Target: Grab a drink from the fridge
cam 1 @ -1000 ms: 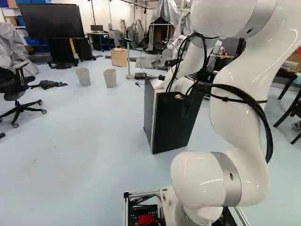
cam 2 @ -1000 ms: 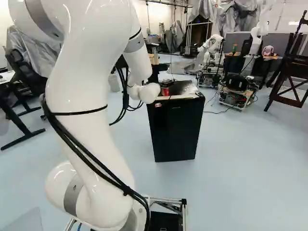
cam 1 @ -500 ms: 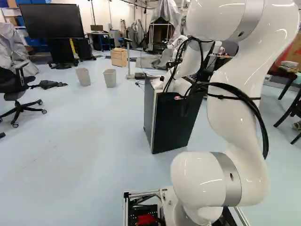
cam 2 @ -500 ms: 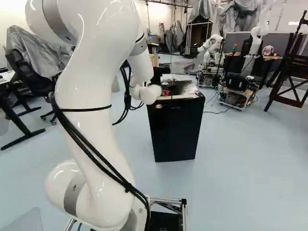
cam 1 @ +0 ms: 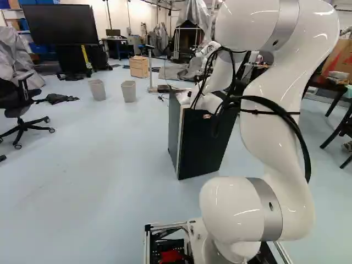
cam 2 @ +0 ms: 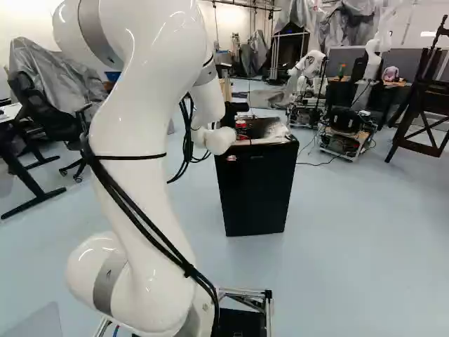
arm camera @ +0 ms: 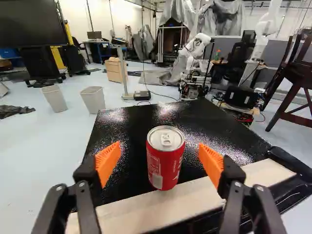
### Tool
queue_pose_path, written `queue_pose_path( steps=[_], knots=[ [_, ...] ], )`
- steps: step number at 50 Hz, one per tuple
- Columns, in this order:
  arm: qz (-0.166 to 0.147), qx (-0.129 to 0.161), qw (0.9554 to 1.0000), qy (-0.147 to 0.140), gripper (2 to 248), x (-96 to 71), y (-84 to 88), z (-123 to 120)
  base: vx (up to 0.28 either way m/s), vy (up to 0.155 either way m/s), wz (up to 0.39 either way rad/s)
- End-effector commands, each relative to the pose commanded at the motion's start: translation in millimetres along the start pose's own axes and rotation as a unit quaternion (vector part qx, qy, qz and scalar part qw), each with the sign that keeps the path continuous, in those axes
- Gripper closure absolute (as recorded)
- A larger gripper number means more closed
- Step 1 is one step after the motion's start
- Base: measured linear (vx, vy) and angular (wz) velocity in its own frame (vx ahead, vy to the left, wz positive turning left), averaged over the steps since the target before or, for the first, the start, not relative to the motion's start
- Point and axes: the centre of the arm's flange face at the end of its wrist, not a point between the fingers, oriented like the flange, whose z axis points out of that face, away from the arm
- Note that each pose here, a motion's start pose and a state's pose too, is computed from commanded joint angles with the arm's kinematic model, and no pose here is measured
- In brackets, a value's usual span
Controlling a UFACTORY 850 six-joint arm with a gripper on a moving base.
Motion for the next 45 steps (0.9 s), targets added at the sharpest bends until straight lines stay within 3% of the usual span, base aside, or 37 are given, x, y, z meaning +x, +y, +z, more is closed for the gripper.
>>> queue_pose_path(
  steps=[1, 5, 6, 10, 11, 15, 16, 45],
  knots=[
    [0.000, 0.000, 1.0000, 0.000, 49, 0.0, 0.0, 0.0, 0.000, 0.000, 0.000],
    [0.000, 0.000, 1.0000, 0.000, 49, 0.0, 0.0, 0.0, 0.000, 0.000, 0.000],
    [0.000, 0.000, 1.0000, 0.000, 88, 0.0, 0.0, 0.0, 0.000, 0.000, 0.000],
    [0.000, 0.000, 1.0000, 0.000, 88, 0.0, 0.0, 0.0, 0.000, 0.000, 0.000],
    [0.000, 0.000, 1.0000, 0.000, 125, 0.0, 0.0, 0.0, 0.000, 0.000, 0.000],
    [0.000, 0.000, 1.0000, 0.000, 125, 0.0, 0.0, 0.0, 0.000, 0.000, 0.000],
    [0.000, 0.000, 1.0000, 0.000, 156, 0.0, 0.0, 0.0, 0.000, 0.000, 0.000],
    [-0.001, -0.001, 0.9998, 0.022, 158, 23.9, 0.4, -6.5, 0.000, 0.000, 0.000]
  ],
)
